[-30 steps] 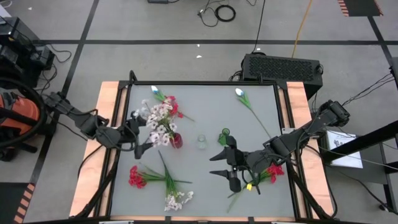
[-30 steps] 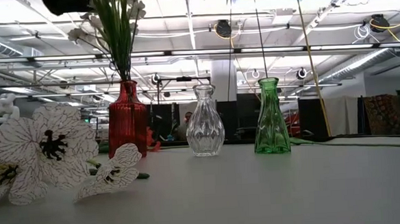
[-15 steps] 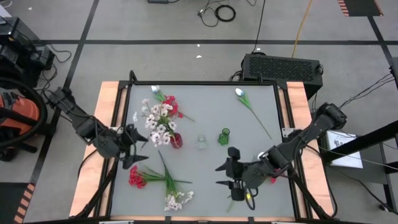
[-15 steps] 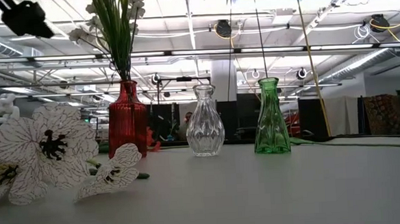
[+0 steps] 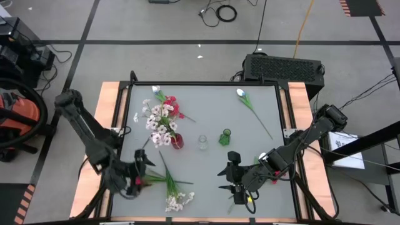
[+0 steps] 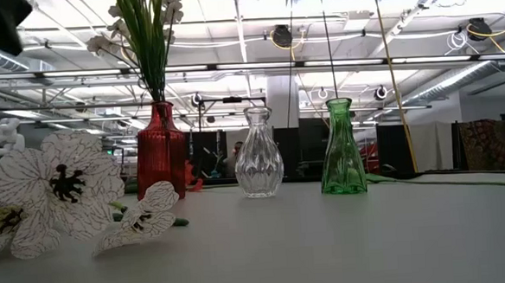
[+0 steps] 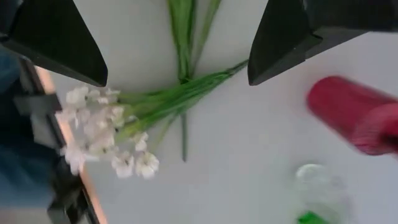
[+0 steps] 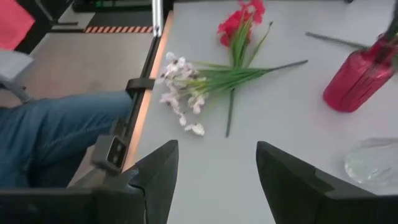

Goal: Sort flowers into vase by color
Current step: Put the white flower into the red flower vase

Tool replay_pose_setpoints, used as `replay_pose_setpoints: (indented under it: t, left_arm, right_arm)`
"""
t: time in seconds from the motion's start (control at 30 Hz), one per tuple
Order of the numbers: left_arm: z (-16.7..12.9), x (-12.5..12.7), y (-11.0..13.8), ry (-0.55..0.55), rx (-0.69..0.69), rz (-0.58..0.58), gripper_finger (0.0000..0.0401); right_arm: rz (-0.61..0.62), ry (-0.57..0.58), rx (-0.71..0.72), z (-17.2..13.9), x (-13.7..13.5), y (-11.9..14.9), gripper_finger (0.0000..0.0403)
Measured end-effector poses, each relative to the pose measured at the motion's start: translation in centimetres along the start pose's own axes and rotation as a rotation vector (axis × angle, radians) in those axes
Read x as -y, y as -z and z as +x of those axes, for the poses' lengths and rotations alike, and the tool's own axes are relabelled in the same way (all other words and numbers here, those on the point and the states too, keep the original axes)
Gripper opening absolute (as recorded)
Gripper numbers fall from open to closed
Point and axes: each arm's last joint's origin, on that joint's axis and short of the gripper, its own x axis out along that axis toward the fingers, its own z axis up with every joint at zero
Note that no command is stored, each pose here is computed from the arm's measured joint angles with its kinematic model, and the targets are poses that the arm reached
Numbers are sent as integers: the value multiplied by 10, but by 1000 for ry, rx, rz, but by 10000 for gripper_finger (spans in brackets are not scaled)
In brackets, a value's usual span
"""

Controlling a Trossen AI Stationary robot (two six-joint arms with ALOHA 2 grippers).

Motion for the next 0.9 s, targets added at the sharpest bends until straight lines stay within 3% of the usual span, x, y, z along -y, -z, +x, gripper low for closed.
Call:
replay_pose_setpoints:
  t: [0.2,0.37,0.67,0.9]
  left_arm:
    - [41,22,15,-26,-83,143,387]
    - [64,26,16,-42,-93,236,353]
    - [90,7,10,-72,-169,325,274]
    - [101,-16,1,-32,-246,314,246]
  right_arm:
    - [10,6,-30,0,0,3,208]
    - [2,7,-35,-1,0,4,208]
    - [-13,14,-47,-1,1,5,208]
    - [-15,14,-48,-1,1,5,208]
